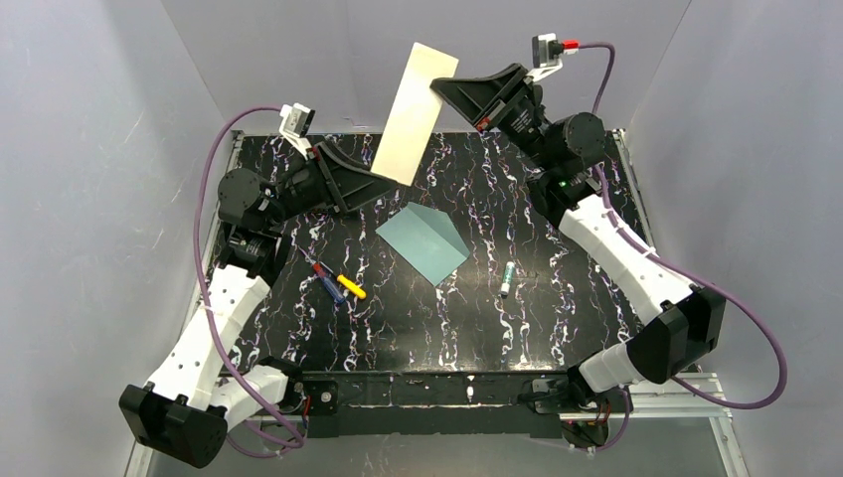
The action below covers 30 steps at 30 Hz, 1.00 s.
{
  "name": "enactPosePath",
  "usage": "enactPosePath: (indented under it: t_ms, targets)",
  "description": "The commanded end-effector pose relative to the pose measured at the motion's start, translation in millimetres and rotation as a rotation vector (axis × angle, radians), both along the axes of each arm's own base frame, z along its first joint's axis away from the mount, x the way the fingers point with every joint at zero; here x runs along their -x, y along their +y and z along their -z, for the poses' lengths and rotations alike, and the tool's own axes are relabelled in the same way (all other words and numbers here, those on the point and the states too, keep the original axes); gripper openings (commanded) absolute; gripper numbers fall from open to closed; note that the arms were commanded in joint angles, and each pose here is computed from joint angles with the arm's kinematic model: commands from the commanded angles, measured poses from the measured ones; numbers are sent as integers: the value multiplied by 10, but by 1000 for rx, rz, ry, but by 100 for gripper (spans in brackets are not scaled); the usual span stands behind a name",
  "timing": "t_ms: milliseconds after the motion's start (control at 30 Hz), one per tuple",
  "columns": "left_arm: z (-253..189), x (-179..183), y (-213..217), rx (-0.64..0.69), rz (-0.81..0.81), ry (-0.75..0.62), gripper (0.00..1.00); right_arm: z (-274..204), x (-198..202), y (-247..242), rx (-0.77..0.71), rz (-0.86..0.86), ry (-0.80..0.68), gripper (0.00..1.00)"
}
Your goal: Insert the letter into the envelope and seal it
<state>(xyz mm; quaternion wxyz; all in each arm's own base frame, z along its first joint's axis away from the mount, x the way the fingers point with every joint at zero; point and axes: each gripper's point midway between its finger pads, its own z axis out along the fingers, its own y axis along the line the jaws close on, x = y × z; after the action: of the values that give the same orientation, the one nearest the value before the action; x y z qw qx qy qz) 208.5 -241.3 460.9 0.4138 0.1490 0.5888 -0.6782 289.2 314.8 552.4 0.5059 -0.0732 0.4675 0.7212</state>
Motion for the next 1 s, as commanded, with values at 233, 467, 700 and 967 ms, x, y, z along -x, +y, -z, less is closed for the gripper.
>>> enactPosePath:
  t_ms: [233,467,700,967]
  targets:
    - [-196,-430,7,230,-247,50,75,-236,-90,-196,-222,50,15,1]
    - [-358,-425,4,317,-292,-33,68,-173,-152,-211,-231,79,52,1]
    - [-365,-351,101,343,-350,-103,1,-15,-224,-295,-202,158,118,1]
    - [-55,-336,47,211,-345,-87,0,116,-296,-482,-107,285,130,18]
